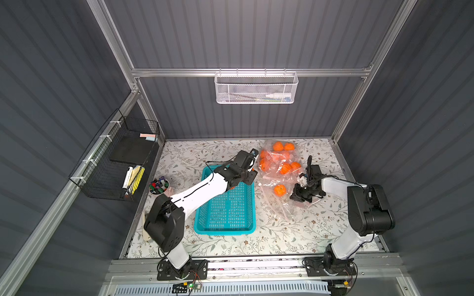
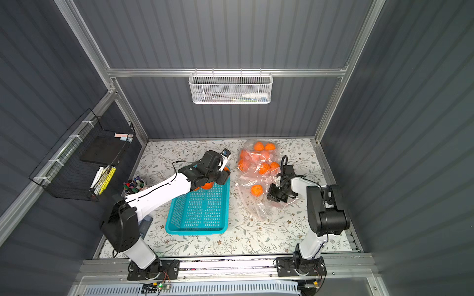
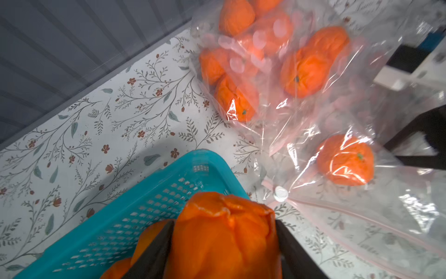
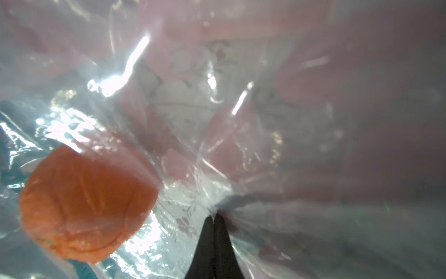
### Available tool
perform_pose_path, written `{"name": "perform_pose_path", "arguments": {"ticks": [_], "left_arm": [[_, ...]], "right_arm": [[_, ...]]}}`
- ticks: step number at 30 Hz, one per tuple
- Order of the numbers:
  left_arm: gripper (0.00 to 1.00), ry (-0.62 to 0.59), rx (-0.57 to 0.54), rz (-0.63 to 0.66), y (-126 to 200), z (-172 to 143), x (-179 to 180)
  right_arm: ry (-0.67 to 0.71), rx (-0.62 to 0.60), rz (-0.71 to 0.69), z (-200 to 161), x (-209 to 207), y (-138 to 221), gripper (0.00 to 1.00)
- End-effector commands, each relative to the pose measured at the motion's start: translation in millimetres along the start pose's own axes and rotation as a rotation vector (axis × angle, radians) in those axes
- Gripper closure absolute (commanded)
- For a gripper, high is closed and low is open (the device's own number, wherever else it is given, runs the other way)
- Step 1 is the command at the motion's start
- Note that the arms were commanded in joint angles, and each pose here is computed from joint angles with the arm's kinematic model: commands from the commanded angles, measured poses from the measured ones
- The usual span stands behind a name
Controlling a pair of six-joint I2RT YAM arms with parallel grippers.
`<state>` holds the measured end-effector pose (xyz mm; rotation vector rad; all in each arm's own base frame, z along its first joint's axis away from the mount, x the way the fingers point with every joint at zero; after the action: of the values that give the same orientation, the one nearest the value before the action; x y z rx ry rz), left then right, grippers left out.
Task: Open the zip-top bag and take out the orange
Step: Place the orange in the basket.
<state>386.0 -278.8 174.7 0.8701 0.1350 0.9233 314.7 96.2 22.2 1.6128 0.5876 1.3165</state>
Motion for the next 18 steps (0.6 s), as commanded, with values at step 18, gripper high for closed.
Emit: {"name": "perform_pose_path", "arguments": {"ticks": [18], "left_arm": [[0.35, -0.316, -0.008, -0.183, -37.5, -31.0, 9.2]], "right_arm": [[-0.011, -0.004, -0.050, 0.5, -9.3, 3.0, 0.96]]}}
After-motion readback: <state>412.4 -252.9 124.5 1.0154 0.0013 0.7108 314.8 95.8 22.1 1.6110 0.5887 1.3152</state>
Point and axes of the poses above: each gripper's point midway between its finger pads, its own y axis back along the fingers, its own x axis along the line the jaws close on, z = x × y, the point moved 1 cm from there along y, back along the fingers, and after that the axes turned 7 degrees about -y, right-handed, at the moved point
